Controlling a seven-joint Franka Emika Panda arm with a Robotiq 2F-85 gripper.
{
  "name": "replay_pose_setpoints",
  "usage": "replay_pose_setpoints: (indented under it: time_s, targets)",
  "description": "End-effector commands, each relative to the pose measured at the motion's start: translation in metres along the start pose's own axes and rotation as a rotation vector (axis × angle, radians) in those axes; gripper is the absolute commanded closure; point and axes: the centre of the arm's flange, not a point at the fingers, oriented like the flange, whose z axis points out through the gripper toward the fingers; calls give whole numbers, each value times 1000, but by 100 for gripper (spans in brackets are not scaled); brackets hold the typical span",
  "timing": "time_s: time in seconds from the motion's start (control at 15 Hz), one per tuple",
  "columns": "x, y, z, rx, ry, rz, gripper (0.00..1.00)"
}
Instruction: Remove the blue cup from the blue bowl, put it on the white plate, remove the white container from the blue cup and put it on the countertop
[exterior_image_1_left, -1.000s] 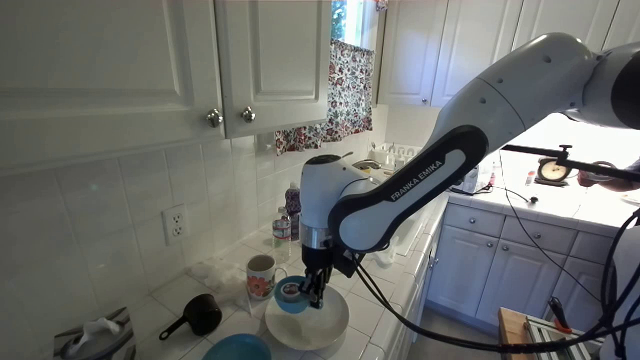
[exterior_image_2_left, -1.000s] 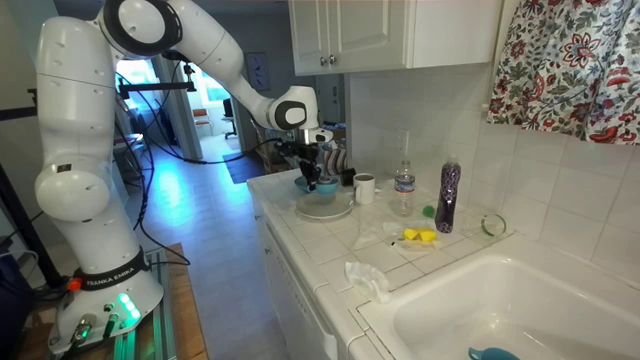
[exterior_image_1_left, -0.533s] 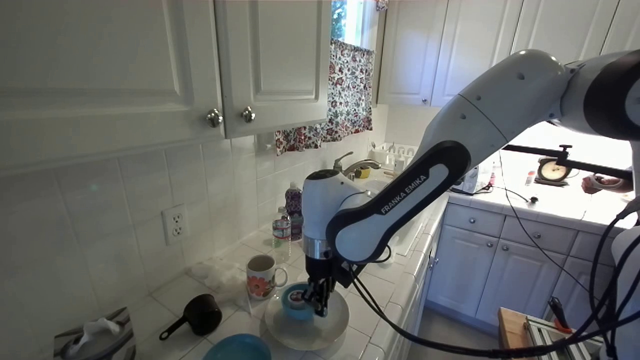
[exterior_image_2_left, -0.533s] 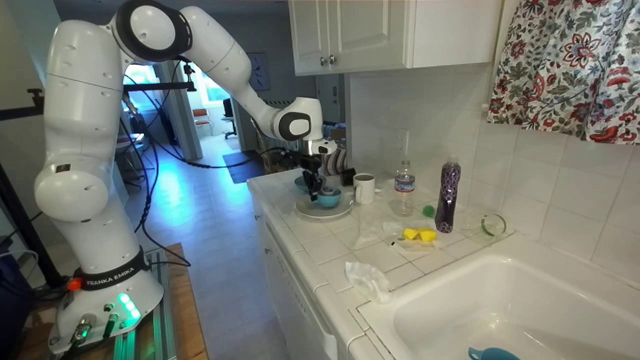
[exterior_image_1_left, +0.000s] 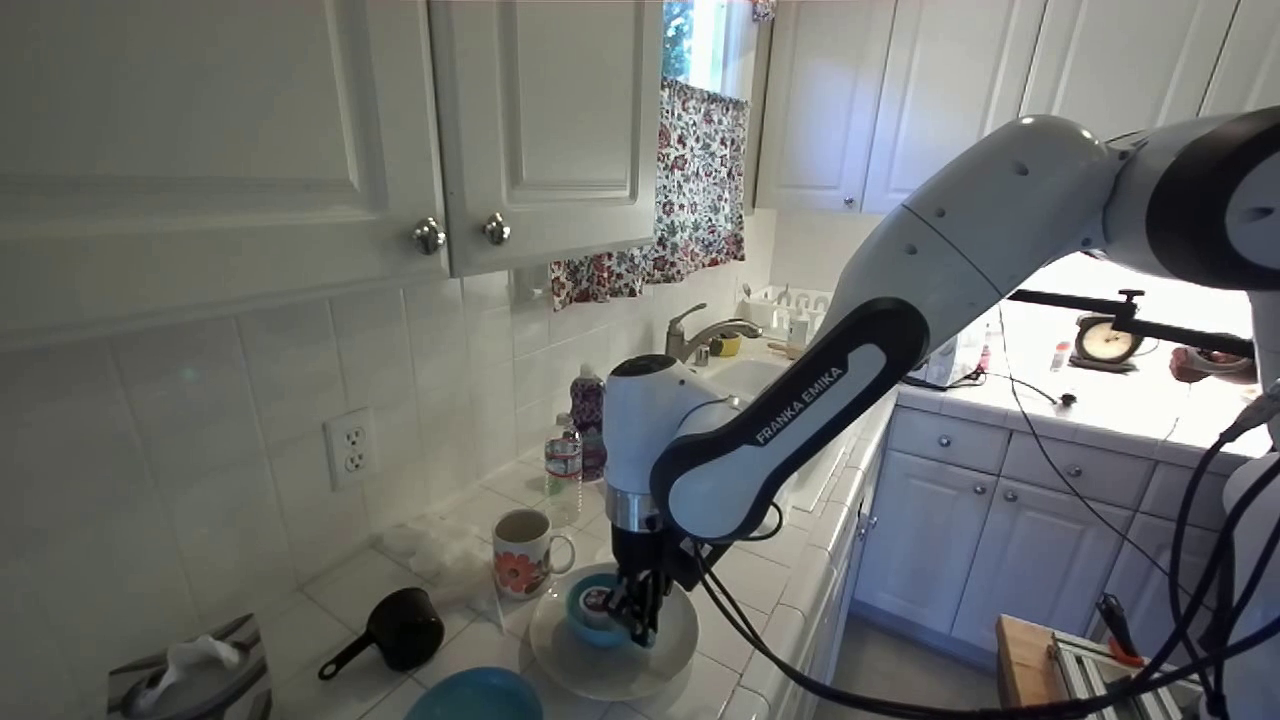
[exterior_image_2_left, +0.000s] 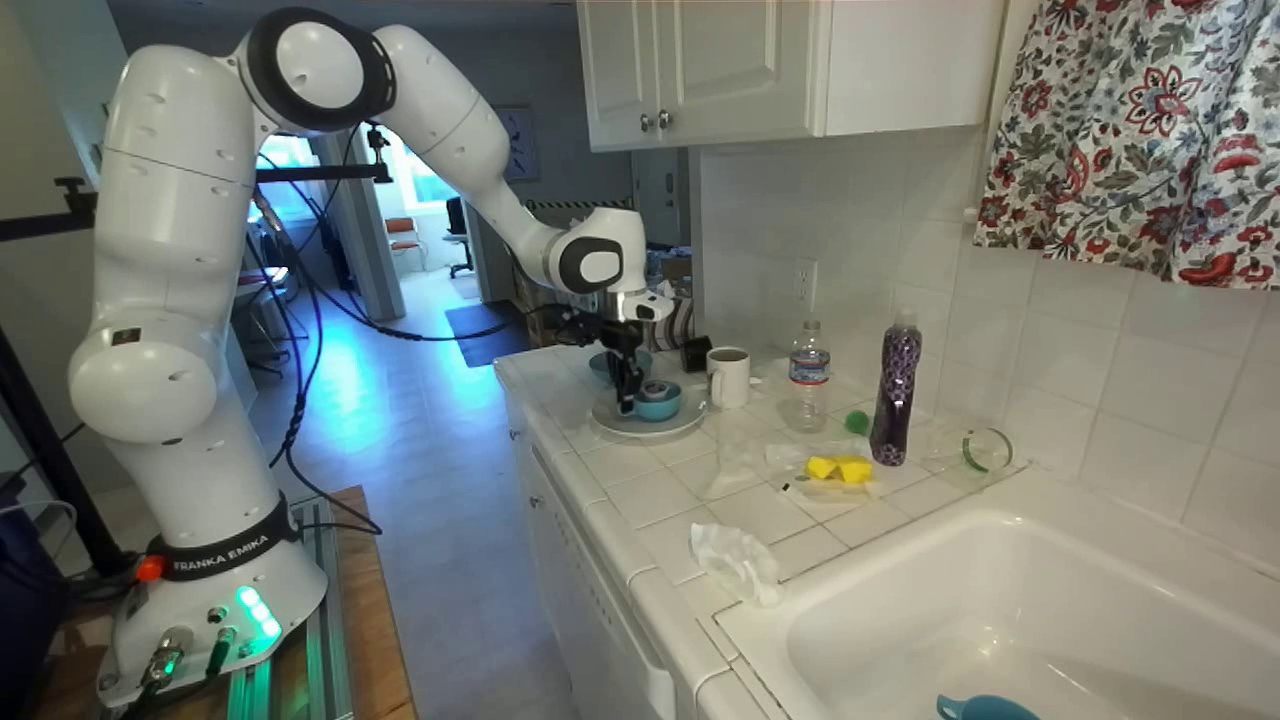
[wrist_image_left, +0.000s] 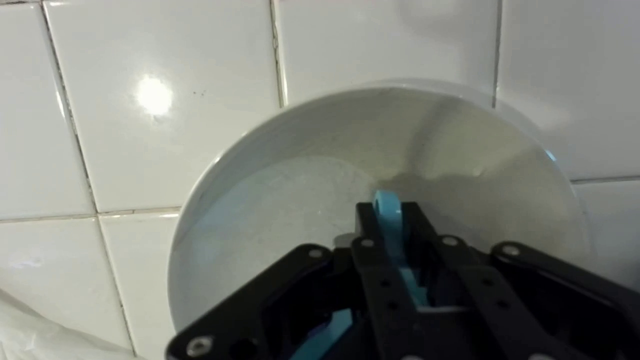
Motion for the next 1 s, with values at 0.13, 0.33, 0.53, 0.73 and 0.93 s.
replay_pose_setpoints:
  time_s: [0.13, 0.33, 0.53, 0.73, 0.93]
  targets:
    - [-9, -4, -6, 30, 11, 16, 34]
    - [-16, -10, -18, 29, 41, -4, 13]
    - [-19, -11, -36, 19, 77, -12, 0]
    - [-8, -5, -49, 14, 115, -16, 0]
    - [7, 8, -56, 14, 138, -11, 0]
